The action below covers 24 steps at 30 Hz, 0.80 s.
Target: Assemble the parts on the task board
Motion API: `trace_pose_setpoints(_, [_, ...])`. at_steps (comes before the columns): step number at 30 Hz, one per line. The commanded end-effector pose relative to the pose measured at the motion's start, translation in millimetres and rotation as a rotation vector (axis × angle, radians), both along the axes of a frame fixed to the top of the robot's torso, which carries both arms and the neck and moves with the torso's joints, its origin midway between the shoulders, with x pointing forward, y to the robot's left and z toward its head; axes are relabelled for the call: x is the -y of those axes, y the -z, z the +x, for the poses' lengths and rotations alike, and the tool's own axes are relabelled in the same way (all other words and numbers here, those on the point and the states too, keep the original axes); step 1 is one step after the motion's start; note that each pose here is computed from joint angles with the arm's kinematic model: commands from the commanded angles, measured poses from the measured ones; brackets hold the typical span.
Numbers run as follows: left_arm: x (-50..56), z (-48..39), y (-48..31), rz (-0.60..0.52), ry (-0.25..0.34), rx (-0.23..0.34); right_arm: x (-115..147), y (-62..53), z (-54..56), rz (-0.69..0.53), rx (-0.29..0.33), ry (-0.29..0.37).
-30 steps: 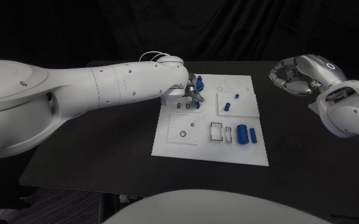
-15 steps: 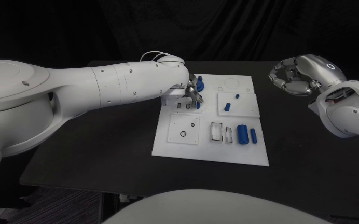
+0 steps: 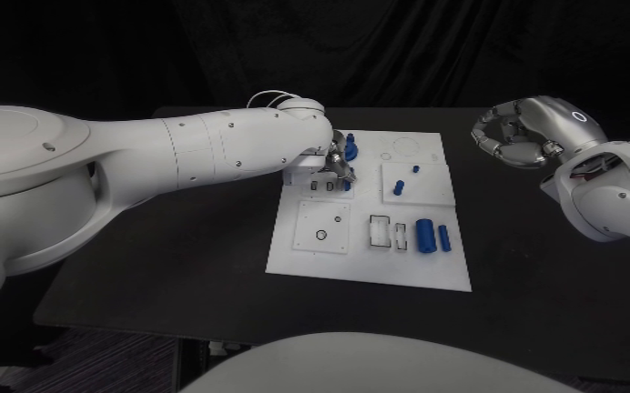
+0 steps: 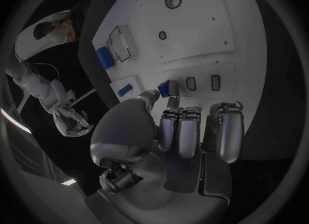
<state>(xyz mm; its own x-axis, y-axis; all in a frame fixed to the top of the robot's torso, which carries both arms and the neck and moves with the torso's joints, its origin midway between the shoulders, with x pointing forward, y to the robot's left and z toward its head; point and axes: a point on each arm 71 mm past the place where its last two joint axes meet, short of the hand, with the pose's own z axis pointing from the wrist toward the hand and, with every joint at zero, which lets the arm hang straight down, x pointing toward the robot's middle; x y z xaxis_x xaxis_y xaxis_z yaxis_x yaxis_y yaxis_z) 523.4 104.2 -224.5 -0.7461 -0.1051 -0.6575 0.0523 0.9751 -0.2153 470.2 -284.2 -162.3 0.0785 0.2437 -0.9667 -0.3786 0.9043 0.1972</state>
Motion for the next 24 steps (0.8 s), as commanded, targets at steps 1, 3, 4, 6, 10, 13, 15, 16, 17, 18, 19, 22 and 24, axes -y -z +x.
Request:
trace_pose_setpoints(1, [2.6,-1.1,1.7,-0.010,0.020,-0.012,-0.2,0.4,-0.1,-0.001,0.006,0.002])
trace_pose_setpoints(3, [2.8,-1.0,1.9,-0.009,0.020,-0.013,-0.4,0.7,0.0,-0.001,0.005,0.002])
trace_pose_setpoints(4, [2.8,-1.0,2.1,-0.009,0.020,-0.014,-0.4,0.9,0.0,-0.001,0.004,0.003])
trace_pose_setpoints(6, [2.9,-0.9,2.5,-0.008,0.021,-0.015,-0.3,1.3,0.0,-0.002,0.003,0.003])
trace_pose_setpoints(10, [2.9,-0.9,3.2,-0.008,0.021,-0.016,-0.2,1.8,-0.1,-0.002,0.002,0.004])
trace_pose_setpoints(13, [2.9,-0.8,3.5,-0.009,0.022,-0.017,-0.2,2.1,-0.2,-0.002,0.001,0.004])
trace_pose_setpoints(15, [3.0,-0.8,3.6,-0.011,0.022,-0.016,-0.2,2.3,-0.2,-0.002,0.000,0.004])
trace_pose_setpoints(16, [3.3,-0.8,3.7,-0.012,0.023,-0.016,-0.2,2.5,-0.2,-0.002,0.000,0.004])
trace_pose_setpoints(17, [3.5,-0.9,3.7,-0.013,0.024,-0.016,-0.2,2.7,-0.2,-0.003,0.000,0.004])
trace_pose_setpoints(18, [3.6,-1.0,3.8,-0.013,0.024,-0.016,-0.3,2.8,-0.2,-0.003,-0.001,0.004])
trace_pose_setpoints(19, [3.7,-1.0,3.8,-0.014,0.025,-0.016,-0.4,2.9,-0.1,-0.003,-0.001,0.004])
trace_pose_setpoints(22, [3.7,-1.4,3.9,-0.014,0.027,-0.017,-0.6,3.1,-0.1,-0.003,-0.001,0.004])
trace_pose_setpoints(24, [3.4,-1.5,4.0,-0.014,0.027,-0.018,-0.6,3.4,-0.1,-0.003,-0.002,0.005])
